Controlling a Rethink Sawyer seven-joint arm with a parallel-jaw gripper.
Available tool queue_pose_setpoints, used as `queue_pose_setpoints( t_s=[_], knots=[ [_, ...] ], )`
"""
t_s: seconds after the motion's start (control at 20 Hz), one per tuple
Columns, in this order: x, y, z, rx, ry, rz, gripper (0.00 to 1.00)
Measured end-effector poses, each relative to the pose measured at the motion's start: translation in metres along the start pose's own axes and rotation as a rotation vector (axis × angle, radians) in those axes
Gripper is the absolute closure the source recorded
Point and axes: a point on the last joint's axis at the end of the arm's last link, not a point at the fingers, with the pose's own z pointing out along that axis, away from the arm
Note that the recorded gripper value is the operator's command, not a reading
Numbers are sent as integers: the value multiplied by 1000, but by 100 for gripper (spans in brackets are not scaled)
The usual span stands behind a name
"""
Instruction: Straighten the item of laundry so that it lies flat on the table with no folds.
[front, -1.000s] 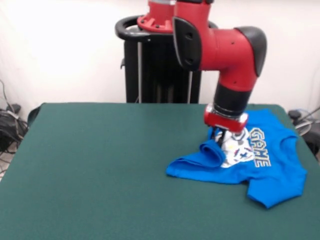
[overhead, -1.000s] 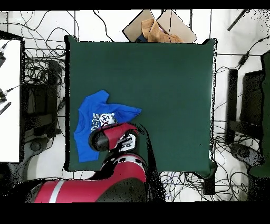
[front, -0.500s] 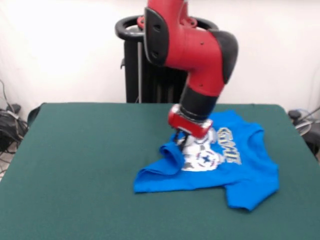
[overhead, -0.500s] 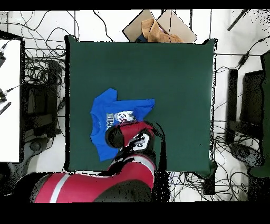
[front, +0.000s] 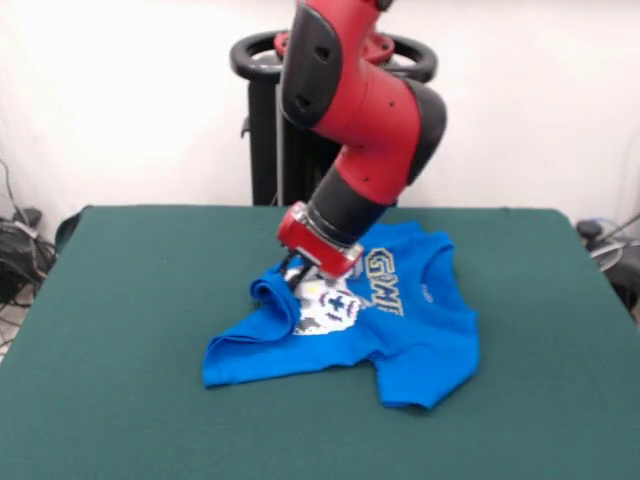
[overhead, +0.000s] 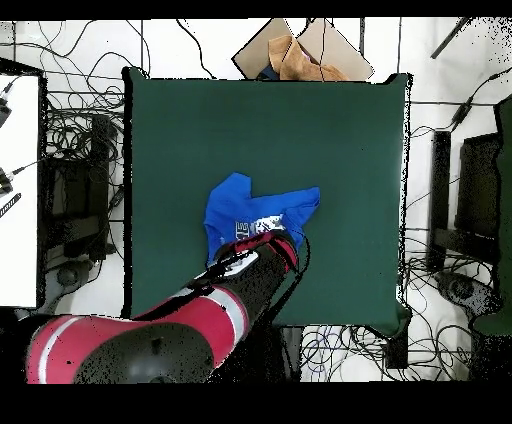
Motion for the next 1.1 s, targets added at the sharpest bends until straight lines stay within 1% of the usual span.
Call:
queue_pose_setpoints(
  t_s=[0.1,0.2,0.3,0.35,0.5,0.7,0.75,0.9,1.1],
  knots=[
    [3,-7,8,23,11,12,100],
    [-1,-12,10,25,21,49,100],
    [-7,-24,17,28,39,101,100],
    [-9,-28,19,30,45,115,100],
    [-14,-58,33,48,92,194,100],
    [-15,-79,39,61,125,239,100],
    [-15,-89,43,64,140,262,100],
    [-13,-97,47,72,159,284,100],
    [-11,-96,44,91,205,320,100]
  ],
)
